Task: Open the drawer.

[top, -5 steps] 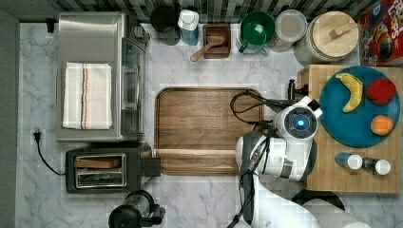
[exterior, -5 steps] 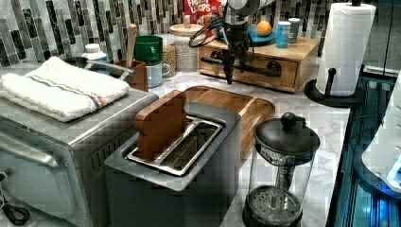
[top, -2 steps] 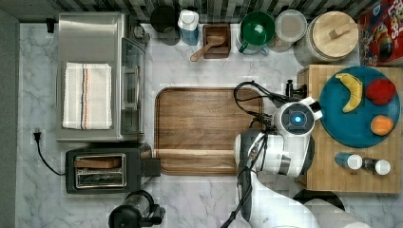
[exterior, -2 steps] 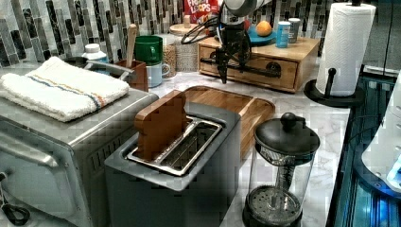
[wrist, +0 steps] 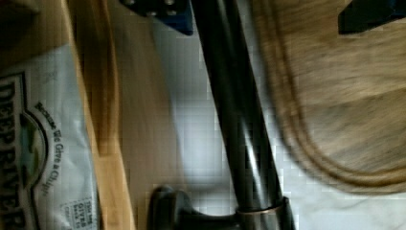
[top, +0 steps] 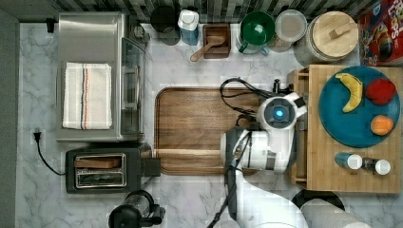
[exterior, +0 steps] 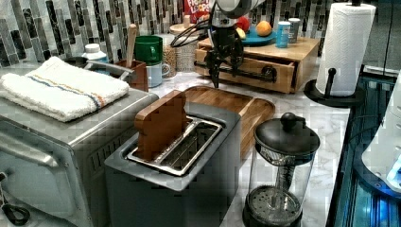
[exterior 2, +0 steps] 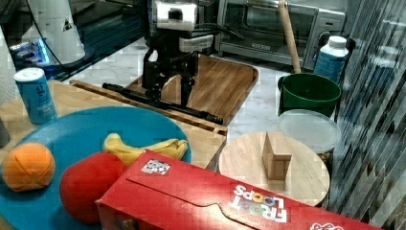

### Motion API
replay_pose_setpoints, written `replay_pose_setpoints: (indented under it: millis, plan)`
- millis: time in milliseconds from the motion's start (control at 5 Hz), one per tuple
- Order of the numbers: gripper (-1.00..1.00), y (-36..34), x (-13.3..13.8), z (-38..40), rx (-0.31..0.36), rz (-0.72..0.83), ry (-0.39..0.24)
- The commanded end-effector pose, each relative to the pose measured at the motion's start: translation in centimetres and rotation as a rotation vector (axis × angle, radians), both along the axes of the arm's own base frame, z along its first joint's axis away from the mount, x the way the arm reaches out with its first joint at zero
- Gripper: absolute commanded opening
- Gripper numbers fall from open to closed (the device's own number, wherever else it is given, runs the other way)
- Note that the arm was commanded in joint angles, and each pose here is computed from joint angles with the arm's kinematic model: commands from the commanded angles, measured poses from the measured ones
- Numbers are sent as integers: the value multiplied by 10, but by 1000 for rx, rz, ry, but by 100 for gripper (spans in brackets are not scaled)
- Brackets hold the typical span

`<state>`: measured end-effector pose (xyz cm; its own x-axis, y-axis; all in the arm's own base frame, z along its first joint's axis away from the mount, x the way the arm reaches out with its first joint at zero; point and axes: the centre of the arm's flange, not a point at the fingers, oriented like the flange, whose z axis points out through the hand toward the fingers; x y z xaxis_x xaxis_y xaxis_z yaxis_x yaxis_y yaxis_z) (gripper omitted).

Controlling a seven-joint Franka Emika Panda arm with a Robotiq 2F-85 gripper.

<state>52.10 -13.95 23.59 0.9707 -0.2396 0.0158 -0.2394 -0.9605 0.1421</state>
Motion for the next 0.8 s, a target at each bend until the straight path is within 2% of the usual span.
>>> replay_pose_setpoints:
  millis: [200,400,800]
  plan:
    - [100,215,29,34,45,240,-68]
    - [100,223,30,39,33,251,-68]
    - [100,224,44,52,57,181,-71]
